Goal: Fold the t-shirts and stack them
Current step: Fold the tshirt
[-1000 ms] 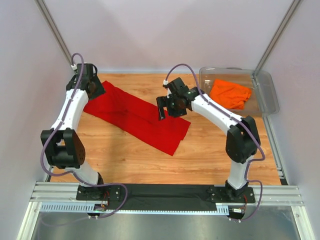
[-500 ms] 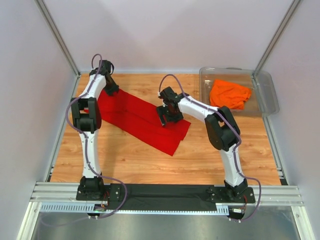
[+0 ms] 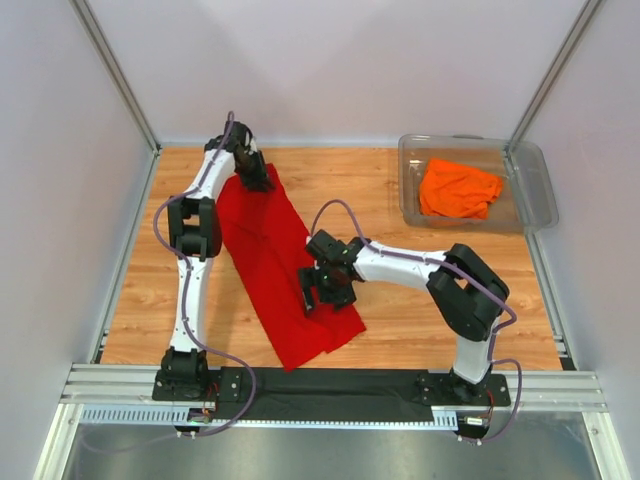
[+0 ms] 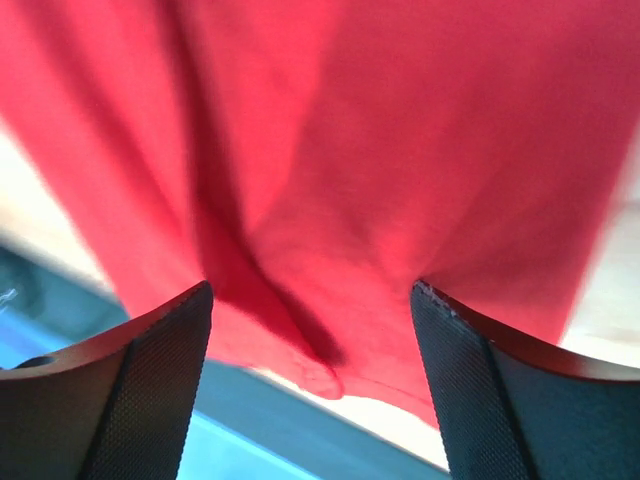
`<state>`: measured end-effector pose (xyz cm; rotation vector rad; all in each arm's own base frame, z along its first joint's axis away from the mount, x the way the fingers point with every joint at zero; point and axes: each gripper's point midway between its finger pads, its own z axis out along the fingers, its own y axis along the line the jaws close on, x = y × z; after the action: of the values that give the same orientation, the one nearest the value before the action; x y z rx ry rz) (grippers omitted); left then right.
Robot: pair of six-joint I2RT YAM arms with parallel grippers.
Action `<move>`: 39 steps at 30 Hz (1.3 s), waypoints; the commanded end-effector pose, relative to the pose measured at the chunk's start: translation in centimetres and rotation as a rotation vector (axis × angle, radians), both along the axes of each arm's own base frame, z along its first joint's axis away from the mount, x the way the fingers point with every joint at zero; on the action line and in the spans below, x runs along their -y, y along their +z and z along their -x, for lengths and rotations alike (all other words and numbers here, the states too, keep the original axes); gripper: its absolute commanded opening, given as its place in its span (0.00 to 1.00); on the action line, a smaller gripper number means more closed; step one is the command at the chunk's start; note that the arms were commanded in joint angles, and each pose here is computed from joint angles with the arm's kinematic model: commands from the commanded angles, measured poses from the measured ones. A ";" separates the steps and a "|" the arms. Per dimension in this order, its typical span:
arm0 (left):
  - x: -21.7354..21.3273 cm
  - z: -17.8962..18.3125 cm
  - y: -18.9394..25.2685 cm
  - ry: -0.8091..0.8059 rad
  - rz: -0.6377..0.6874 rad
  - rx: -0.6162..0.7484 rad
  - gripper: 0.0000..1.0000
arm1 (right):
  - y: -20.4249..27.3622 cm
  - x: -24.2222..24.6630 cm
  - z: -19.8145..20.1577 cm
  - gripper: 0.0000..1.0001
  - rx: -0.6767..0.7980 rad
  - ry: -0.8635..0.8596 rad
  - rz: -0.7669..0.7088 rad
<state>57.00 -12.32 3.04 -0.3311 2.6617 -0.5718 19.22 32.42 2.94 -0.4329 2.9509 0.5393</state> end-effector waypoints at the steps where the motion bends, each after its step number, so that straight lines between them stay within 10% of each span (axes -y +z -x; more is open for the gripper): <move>1: 6.7 3.5 -2.9 -0.255 0.061 -0.051 0.37 | 4.1 -6.2 2.7 0.82 -0.042 -0.021 -0.260; 6: 8.6 4.7 -0.1 -0.307 0.014 -0.003 0.40 | 5.3 -5.6 0.8 0.86 0.050 -0.051 -0.240; 13: 5.2 5.7 16.6 -0.227 -0.108 0.274 0.48 | 8.1 1.9 -1.5 0.95 0.193 0.011 -0.118; 16: 2.8 11.7 20.5 -0.175 -0.153 0.242 0.48 | 7.9 5.3 0.2 0.89 0.129 0.035 -0.146; 24: 0.7 31.2 11.7 -0.021 0.001 0.036 0.47 | 7.8 7.0 3.3 0.78 0.108 0.043 -0.284; 29: 0.5 26.2 14.3 0.023 -0.040 0.280 0.59 | 9.4 6.0 1.3 0.81 0.140 0.003 -0.283; 39: 1.3 15.9 2.8 -0.068 -0.316 0.061 0.58 | 9.3 8.2 1.1 0.90 0.164 -0.057 -0.199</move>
<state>38.46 -13.80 7.94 -0.2154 2.6644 -0.2612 17.79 24.85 11.77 -0.3920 2.7268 0.7699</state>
